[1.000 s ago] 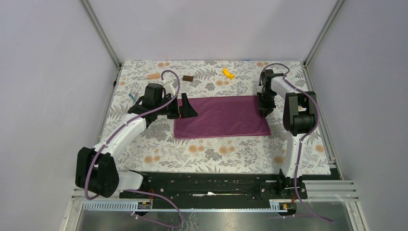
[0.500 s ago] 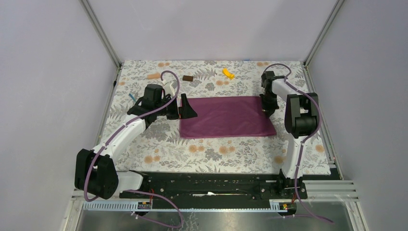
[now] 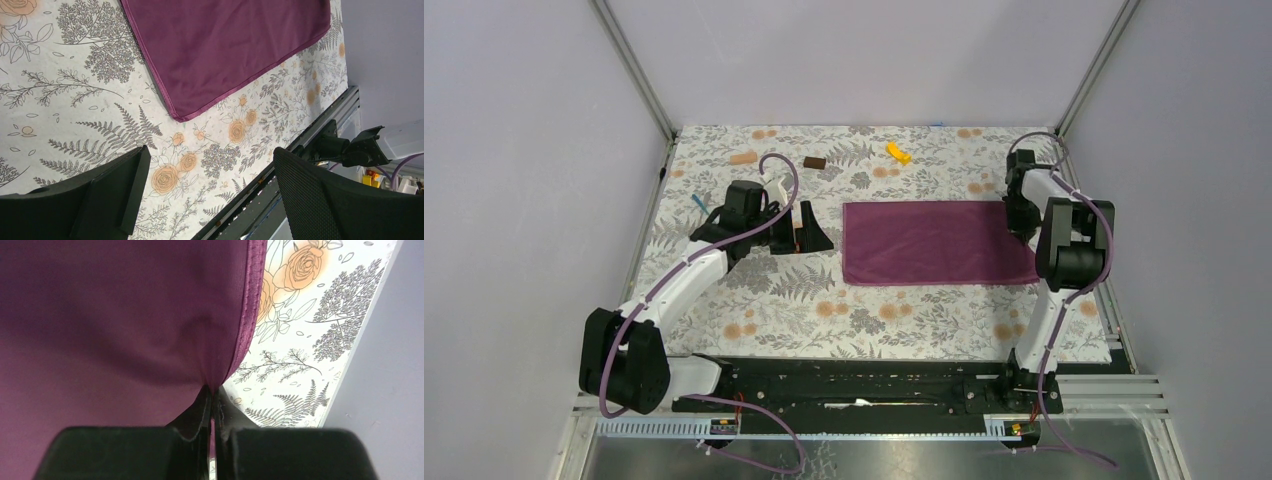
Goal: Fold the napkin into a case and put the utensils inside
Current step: Fold the rectangle-folded napkin at the center of the board.
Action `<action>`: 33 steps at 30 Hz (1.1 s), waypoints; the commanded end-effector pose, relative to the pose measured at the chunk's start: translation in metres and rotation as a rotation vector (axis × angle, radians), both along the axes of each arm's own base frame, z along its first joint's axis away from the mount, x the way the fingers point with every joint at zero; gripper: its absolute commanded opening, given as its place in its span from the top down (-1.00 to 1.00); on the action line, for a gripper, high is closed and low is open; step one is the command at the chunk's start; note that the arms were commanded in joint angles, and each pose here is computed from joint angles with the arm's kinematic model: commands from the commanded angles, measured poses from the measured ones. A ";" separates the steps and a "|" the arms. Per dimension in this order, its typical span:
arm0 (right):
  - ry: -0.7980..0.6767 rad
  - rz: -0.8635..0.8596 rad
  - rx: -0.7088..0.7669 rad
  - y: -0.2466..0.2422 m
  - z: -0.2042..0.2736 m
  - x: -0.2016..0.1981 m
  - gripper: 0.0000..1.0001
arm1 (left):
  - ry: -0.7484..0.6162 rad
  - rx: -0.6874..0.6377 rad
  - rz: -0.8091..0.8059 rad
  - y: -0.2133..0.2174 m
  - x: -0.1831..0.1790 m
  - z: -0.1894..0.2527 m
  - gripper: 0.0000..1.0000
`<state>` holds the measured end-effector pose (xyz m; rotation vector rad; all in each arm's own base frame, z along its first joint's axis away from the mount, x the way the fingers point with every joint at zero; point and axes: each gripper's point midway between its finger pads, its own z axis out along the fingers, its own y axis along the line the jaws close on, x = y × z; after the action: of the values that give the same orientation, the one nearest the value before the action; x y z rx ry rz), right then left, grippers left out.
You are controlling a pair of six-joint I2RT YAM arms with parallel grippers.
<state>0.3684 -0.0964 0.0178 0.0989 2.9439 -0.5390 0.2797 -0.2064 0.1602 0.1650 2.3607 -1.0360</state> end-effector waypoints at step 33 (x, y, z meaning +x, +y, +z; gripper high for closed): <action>-0.057 0.557 0.307 0.340 0.036 -0.008 1.00 | -0.103 -0.038 0.010 0.008 0.006 0.020 -0.97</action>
<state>0.3591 0.2228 0.0430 -0.6898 2.7734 -0.1313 0.2849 -0.1990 0.1677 0.1493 2.3135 -1.0329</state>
